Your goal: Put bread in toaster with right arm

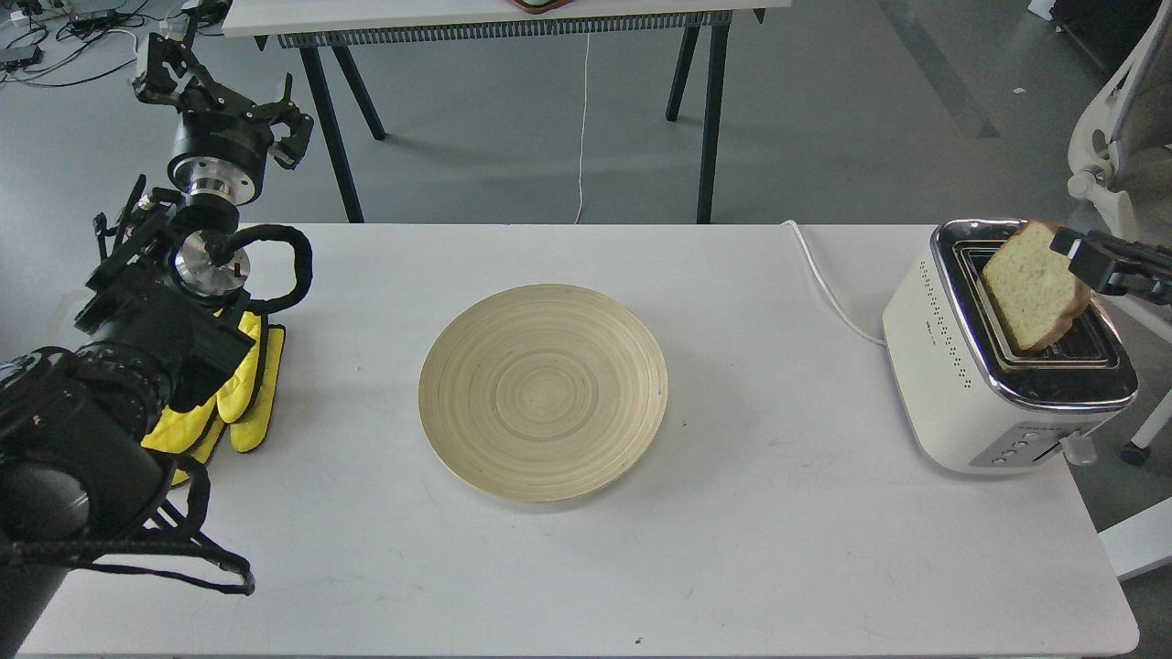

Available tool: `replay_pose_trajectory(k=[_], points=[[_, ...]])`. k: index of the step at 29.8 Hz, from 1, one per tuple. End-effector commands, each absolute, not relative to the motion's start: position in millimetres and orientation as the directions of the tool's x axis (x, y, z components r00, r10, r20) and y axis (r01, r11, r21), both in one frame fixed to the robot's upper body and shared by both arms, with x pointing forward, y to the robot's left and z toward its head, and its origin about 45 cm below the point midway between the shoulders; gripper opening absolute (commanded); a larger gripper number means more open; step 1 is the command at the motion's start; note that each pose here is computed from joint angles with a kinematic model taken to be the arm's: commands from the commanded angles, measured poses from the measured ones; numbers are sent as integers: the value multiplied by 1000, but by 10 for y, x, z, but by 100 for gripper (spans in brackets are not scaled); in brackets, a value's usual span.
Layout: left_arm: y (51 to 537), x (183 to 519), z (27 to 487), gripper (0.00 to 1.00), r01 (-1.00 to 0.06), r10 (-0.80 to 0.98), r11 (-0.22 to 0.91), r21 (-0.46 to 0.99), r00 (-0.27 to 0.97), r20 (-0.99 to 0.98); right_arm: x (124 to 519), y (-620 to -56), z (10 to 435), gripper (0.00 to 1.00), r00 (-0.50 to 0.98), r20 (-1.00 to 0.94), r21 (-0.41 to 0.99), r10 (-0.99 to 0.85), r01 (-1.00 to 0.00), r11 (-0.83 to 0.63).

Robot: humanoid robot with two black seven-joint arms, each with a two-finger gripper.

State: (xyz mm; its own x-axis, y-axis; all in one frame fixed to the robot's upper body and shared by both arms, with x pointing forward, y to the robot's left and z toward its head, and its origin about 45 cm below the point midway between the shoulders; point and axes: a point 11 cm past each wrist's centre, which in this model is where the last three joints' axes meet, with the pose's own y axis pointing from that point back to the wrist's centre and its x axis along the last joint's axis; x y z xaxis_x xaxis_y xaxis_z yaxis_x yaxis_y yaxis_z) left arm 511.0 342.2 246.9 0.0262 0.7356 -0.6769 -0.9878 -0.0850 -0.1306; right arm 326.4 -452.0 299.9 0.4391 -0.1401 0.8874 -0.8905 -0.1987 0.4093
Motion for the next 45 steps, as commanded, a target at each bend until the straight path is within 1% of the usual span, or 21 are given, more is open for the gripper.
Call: replay_pose_trajectory(k=[1,2,3,4,7,10,12,16,21,25,29,32,38,45], points=[[3420,5110,2470,100,-988,735,-84,-131,27,-677,3336,-4452,3045,77,396,897,357,-194,-911,-208],[3425,5109,2469,100,-988,736,-86,-130,26,-677,3367,-4443,3076,80,377,900,335,-221,-920,-205],[3425,5109,2469,100,-988,736,-86,-130,26,-677,3397,-4427,3115,86,359,900,314,-248,-927,-204],[3425,5109,2469,100,-988,736,-86,-130,26,-677,3447,-4379,3156,99,338,895,286,-291,-935,-208],[3420,5110,2470,100,-988,735,-84,-131,27,-677,3636,-4159,3265,99,281,840,193,-464,-954,-228],[3420,5110,2470,100,-988,735,-84,-131,27,-677,3814,-3891,3311,100,243,714,116,-657,-966,-232],[3420,5110,2470,100,-988,735,-84,-131,27,-677,3941,-3783,3344,100,224,623,75,-750,-971,-227],[3424,5109,2468,100,-988,737,-85,-130,26,-676,4275,-3533,3256,100,193,462,20,-866,-978,-207],[3429,5110,2473,100,-988,736,-86,-131,26,-677,4525,-3307,3000,100,163,223,32,-961,-987,-159],[3440,5108,2473,100,-988,737,-87,-130,24,-676,4748,-3197,2954,100,96,-63,12,-993,-995,-97],[3435,5109,2474,100,-988,737,-85,-130,26,-675,4928,-3182,2867,100,114,-322,-15,-940,-993,-115],[3441,5108,2473,100,-988,737,-87,-130,24,-676,5011,-3192,2800,100,124,-449,-47,-885,-992,-116],[3448,5107,2475,100,-988,738,-87,-130,24,-674,5065,-3258,2860,100,125,-521,-85,-844,-992,-94],[3462,5107,2478,100,-988,740,-87,-129,23,-672,5087,-3245,2915,100,128,-518,-89,-846,-991,-95]])
